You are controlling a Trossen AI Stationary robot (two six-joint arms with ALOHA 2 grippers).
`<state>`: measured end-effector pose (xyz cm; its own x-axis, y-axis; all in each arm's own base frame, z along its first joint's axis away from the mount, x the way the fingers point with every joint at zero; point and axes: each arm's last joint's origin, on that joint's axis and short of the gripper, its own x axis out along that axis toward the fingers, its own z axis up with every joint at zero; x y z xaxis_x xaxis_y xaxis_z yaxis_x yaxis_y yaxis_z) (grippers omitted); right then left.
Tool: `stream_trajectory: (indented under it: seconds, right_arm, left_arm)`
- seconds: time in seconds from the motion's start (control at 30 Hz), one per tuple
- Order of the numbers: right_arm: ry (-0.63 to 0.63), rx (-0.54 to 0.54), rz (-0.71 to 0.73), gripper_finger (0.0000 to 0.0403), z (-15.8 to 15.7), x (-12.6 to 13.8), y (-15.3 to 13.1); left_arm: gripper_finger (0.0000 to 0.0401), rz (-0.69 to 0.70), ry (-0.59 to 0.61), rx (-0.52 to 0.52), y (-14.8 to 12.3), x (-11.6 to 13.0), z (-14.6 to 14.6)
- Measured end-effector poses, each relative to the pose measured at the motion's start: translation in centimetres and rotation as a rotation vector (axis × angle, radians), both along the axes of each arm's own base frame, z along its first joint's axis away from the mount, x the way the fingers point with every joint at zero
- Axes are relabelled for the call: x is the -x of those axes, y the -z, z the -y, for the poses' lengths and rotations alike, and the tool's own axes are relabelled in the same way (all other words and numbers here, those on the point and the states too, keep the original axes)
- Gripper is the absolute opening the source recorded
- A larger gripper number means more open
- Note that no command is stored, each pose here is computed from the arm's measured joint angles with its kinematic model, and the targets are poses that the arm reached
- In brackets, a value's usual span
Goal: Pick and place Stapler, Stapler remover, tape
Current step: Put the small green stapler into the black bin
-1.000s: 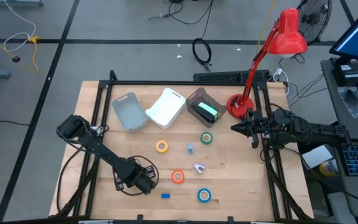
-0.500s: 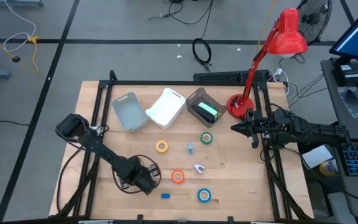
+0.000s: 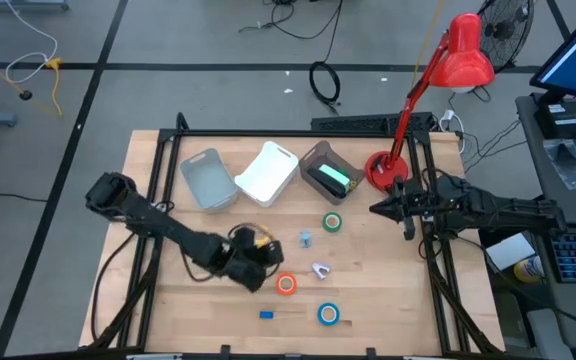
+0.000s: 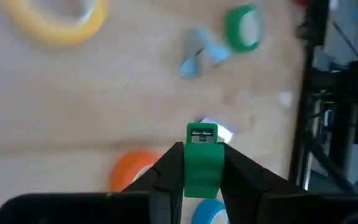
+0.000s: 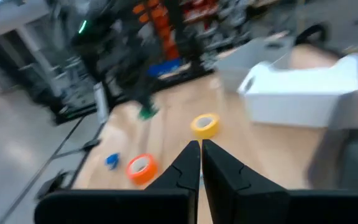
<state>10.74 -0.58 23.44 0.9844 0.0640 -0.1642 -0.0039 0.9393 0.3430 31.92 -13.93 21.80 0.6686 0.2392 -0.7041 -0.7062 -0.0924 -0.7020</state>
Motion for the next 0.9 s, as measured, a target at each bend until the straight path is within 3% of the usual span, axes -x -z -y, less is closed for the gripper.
stream_trajectory:
  seconds: [0.23, 0.43, 0.6, 0.9]
  right_arm:
    - [-0.151, -0.129, -0.025, 0.0009, -0.3, -2.2, 0.8]
    - [-0.207, -0.227, 0.048, 0.0022, -0.3, -4.1, 1.7]
    - [-0.208, -0.289, 0.108, 0.0082, -0.2, -5.1, 1.8]
    - [-0.087, -0.318, 0.209, 0.0193, 0.4, -6.8, 1.7]
  left_arm:
    - [0.0076, 0.178, 0.109, -0.187, -3.5, -3.9, -4.3]
    - [0.0078, 0.367, 0.197, -0.329, -5.9, -6.1, -7.9]
    - [0.0086, 0.480, 0.250, -0.385, -7.2, -6.8, -9.9]
    - [0.0080, 0.516, 0.264, -0.423, -7.6, -7.1, -11.8]
